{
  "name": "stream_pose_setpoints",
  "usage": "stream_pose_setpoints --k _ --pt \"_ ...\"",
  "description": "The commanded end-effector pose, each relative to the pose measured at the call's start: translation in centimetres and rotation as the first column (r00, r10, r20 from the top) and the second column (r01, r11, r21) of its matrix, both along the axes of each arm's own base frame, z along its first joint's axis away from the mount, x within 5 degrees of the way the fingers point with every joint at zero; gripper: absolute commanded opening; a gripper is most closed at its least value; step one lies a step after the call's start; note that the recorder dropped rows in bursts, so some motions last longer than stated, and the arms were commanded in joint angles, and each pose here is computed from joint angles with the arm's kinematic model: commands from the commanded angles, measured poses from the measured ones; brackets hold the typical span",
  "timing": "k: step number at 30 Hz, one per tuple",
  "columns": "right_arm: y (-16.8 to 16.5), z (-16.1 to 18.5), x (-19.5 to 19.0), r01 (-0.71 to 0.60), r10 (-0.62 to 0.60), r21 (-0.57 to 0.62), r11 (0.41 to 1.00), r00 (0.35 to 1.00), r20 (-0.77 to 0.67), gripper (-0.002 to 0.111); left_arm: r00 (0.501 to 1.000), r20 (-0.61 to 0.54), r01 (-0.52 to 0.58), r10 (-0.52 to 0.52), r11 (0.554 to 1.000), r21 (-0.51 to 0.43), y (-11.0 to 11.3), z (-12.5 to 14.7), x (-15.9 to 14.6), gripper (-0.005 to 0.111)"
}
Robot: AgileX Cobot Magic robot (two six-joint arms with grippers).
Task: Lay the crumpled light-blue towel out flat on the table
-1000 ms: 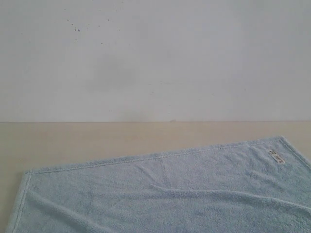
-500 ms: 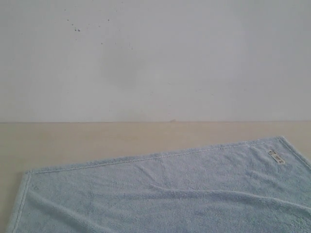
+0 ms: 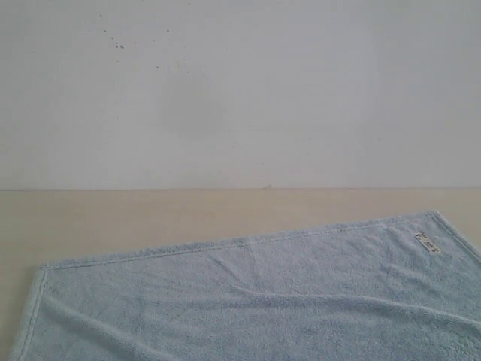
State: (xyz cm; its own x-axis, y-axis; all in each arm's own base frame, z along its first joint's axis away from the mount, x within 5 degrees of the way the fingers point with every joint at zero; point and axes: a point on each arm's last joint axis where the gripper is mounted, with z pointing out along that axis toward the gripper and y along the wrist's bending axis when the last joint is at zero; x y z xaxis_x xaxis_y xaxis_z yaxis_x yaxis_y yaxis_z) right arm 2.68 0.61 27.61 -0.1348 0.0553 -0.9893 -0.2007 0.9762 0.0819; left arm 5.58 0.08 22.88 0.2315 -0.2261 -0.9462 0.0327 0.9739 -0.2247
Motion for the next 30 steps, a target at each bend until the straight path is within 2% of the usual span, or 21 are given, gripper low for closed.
stream_pose_setpoints --k 1,3,5,10,11,13,16,19,27,30 --pt "0.0 -0.2 -0.1 0.004 -0.002 0.047 0.999 1.000 -0.024 0.001 0.986 -0.165 -0.004 0.005 1.000 0.005 0.1 -1.7 0.2 0.004" --pt "0.0 -0.2 -0.1 0.004 -0.002 0.047 0.999 1.000 -0.024 0.001 0.967 -0.256 -0.008 0.003 1.000 -0.016 0.1 -2.5 0.2 0.004" --pt "0.0 -0.2 -0.1 0.004 -0.002 0.047 0.999 1.000 -0.024 0.001 0.959 -0.281 0.005 -0.030 0.996 -0.089 0.0 -2.8 0.2 0.004" --pt "0.0 -0.2 -0.1 0.004 -0.002 0.047 0.999 1.000 -0.024 0.001 0.953 -0.280 0.089 -0.113 0.991 -0.097 -0.5 -2.8 0.2 0.004" --pt "0.1 -0.6 0.2 0.001 0.000 0.056 0.998 1.000 -0.009 0.001 0.948 -0.278 0.125 -0.157 0.984 -0.130 -0.7 -2.8 0.2 0.004" --pt "0.2 -1.6 0.7 0.001 0.000 0.057 0.998 1.000 -0.017 0.001 0.943 -0.279 0.151 -0.181 0.981 -0.125 -0.9 -2.8 0.2 0.004" --pt "0.4 -4.3 1.6 0.004 -0.002 0.052 0.999 0.999 -0.042 0.001 0.943 -0.279 0.153 -0.181 0.981 -0.121 -0.9 -2.8 0.2 0.004" --pt "0.5 -9.1 2.6 0.010 -0.008 0.024 1.000 0.994 -0.107 0.001 0.943 -0.279 0.153 -0.181 0.981 -0.121 -0.9 -2.8 0.2 0.004" --pt "0.4 -9.7 2.5 0.021 -0.022 -0.008 1.000 0.985 -0.173 0.001 0.940 -0.291 0.150 -0.177 0.982 -0.111 -0.8 -2.9 0.0 0.004" --pt "0.4 -9.7 2.5 0.021 -0.022 -0.008 1.000 0.985 -0.173 0.001 0.893 -0.420 0.123 -0.159 0.986 -0.111 -0.7 -4.2 -0.2 0.004"
